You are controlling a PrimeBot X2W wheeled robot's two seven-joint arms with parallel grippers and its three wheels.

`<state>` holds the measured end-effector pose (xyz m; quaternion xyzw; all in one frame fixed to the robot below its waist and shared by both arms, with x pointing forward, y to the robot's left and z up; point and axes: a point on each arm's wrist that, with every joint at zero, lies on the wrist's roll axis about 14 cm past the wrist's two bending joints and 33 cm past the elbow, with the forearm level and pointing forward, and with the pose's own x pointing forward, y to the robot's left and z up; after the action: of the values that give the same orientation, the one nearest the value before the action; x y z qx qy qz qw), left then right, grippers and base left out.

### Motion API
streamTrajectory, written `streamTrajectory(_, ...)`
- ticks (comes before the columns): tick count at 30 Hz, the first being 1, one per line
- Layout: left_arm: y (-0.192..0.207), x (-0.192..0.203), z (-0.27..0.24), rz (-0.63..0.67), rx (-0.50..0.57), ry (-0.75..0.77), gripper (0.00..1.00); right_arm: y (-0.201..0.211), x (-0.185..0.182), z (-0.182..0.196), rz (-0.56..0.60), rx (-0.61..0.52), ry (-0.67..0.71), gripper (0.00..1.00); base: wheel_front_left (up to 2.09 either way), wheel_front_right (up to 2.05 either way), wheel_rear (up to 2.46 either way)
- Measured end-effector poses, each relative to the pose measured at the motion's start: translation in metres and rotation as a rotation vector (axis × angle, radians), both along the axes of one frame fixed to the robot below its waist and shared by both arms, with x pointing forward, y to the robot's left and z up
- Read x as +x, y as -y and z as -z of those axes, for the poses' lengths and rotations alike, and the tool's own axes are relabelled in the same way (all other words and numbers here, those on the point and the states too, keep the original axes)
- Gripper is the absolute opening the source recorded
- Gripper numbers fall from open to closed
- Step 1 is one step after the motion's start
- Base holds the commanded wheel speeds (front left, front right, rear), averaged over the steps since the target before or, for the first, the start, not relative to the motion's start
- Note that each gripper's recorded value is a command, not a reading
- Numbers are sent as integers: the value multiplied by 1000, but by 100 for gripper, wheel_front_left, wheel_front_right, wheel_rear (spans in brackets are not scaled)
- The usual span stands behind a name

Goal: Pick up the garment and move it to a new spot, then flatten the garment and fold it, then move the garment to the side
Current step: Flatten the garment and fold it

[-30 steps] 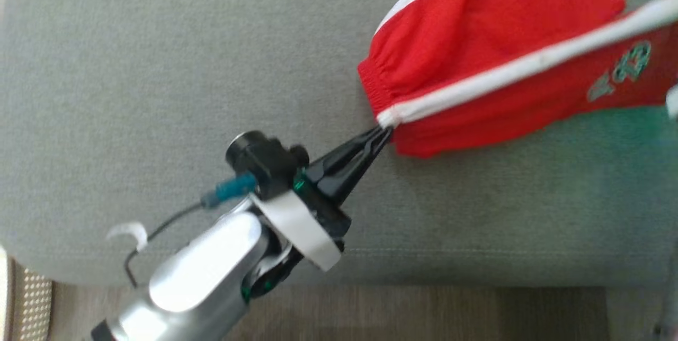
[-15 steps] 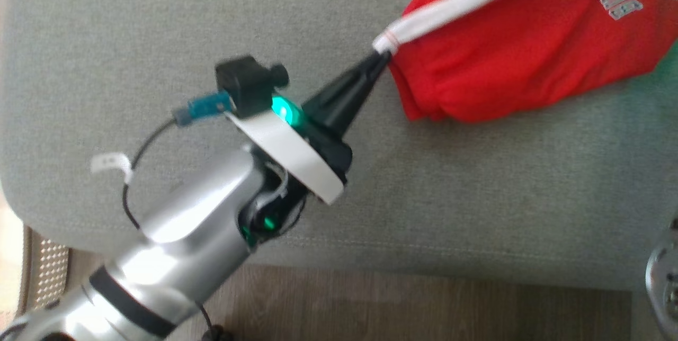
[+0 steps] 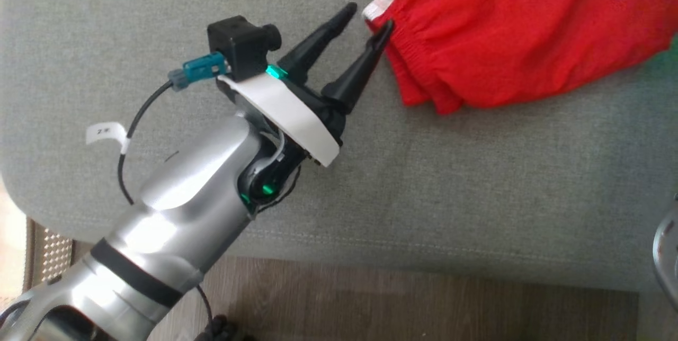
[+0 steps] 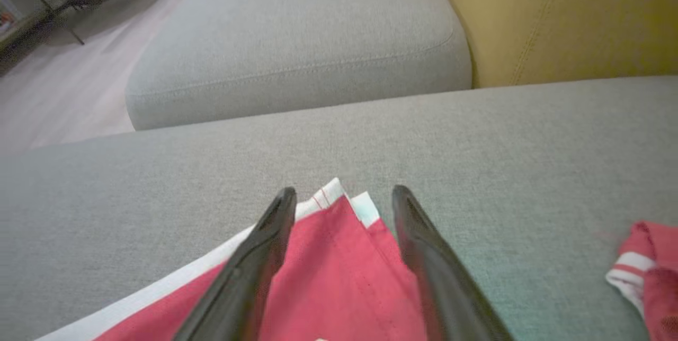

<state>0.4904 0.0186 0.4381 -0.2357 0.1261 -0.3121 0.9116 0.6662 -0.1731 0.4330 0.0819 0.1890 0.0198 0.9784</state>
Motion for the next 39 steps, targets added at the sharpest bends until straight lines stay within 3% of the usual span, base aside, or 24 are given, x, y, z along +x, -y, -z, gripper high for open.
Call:
streamTrajectory(7,-41,9,-15,-163,110,120,100,3,-24,-20,-13,36,91,100,0,0,0)
streamTrajectory(18,-66,-47,-27,-411,254,203,100,33,-101,5,-4,-7,42,100,0,0,0)
streamTrajectory(22,-65,-66,-40,-419,337,284,100,43,-93,5,2,-71,43,100,0,0,0)
streamTrajectory(30,-73,-80,-39,-455,367,276,100,39,-49,5,-22,-141,-19,100,0,0,0)
streamTrajectory(39,-83,-81,-34,-478,406,268,100,28,-42,56,-54,-160,-224,100,0,0,0)
